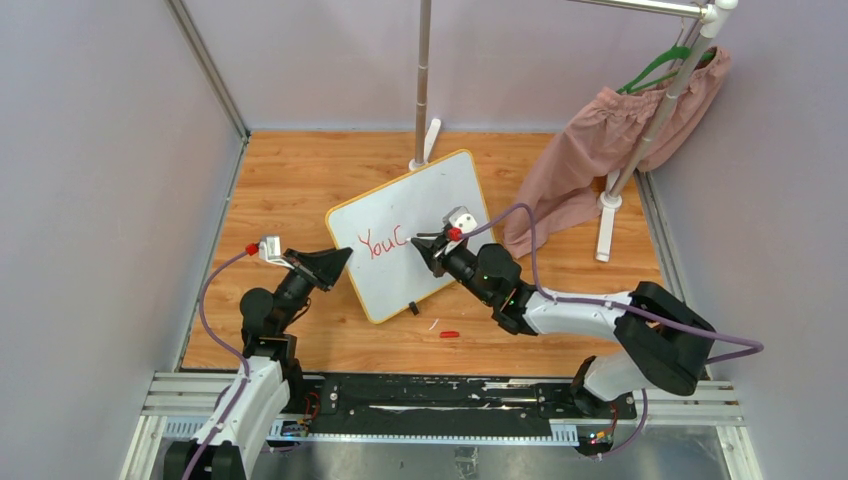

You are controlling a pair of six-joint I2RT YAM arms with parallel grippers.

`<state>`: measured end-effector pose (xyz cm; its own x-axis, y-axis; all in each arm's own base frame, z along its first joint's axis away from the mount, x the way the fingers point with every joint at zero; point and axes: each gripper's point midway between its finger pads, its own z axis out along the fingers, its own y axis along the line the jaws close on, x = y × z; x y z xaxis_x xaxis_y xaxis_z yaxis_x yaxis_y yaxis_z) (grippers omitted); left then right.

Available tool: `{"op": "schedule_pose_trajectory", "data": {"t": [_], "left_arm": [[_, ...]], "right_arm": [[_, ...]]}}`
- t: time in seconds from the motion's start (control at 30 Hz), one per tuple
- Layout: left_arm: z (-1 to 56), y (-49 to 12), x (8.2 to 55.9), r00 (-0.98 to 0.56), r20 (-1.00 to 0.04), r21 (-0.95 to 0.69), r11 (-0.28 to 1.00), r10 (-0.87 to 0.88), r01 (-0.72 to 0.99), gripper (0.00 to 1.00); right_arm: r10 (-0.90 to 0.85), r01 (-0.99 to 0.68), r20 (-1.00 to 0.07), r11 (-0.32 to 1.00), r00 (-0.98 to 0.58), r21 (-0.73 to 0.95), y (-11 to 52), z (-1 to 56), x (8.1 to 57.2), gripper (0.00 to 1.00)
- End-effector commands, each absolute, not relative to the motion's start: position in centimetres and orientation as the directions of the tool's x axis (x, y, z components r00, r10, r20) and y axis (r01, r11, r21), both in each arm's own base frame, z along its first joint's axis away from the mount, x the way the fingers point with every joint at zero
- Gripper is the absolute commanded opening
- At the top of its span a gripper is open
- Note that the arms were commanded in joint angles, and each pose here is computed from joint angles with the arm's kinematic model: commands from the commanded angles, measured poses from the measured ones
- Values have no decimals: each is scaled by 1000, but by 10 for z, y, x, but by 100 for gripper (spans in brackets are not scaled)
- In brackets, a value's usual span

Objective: Write a sentence on the whiteboard

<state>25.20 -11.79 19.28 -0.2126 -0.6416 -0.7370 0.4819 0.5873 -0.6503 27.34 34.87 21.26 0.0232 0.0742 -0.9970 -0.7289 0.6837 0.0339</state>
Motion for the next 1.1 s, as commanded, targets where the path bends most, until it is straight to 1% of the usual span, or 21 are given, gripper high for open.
{"op": "schedule_pose_trajectory", "data": {"t": [0.0, 0.13, 0.5, 1.07], "left_arm": [[130, -113, 238, -283, -712, -697, 603, -642, 387, 0], [130, -114, 238, -285, -711, -699, 601, -643, 388, 0], [130, -114, 238, -284, -713, -697, 603, -642, 388, 0], [129, -113, 238, -287, -712, -699, 604, -641, 383, 0]], "right_arm": [[176, -753, -982, 655, 64, 68, 345, 241, 264, 0], [176, -741, -981, 669, 84, 56, 338, 242, 265, 0], [170, -690, -984, 719, 52, 88, 319, 228, 282, 0], [179, -724, -982, 685, 56, 83, 338, 233, 286, 0]]}}
